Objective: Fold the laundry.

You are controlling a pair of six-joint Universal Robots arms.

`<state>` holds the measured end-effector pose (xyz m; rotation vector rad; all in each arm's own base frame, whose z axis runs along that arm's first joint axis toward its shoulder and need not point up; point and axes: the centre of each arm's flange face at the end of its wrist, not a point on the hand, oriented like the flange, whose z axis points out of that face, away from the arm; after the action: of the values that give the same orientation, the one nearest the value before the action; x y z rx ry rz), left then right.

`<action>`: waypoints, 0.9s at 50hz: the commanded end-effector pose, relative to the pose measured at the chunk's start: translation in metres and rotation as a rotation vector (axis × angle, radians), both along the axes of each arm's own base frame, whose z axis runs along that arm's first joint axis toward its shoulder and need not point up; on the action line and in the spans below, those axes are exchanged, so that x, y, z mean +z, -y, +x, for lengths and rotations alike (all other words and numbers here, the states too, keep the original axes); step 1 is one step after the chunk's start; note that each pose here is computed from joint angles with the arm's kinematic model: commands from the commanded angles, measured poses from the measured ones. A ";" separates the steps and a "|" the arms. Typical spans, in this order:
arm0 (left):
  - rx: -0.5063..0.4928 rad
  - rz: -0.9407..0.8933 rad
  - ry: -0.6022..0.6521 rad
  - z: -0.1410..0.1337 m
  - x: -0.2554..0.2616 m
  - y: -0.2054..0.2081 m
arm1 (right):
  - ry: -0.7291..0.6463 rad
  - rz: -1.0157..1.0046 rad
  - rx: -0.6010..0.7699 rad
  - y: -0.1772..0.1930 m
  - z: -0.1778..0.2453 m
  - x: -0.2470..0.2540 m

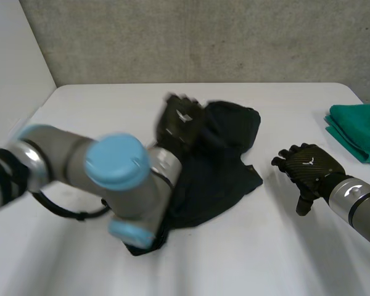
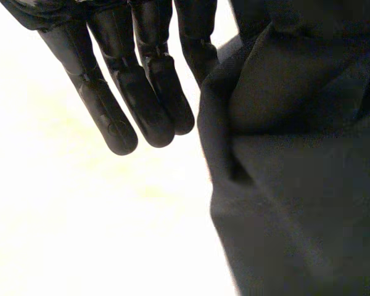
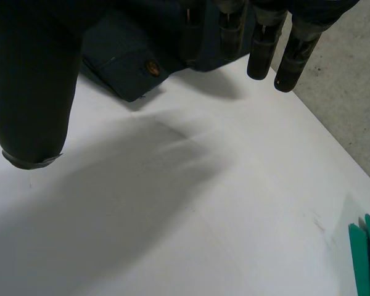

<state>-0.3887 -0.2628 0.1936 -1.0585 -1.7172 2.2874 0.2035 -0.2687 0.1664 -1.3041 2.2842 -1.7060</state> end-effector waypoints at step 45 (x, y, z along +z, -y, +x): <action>0.054 0.379 0.075 0.102 0.025 -0.095 | 0.165 0.232 0.064 0.017 0.060 -0.010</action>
<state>-0.2927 -0.2179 0.2425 -0.9816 -1.9726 2.1749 0.2580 -0.2811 0.1725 -1.1727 2.1533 -1.6132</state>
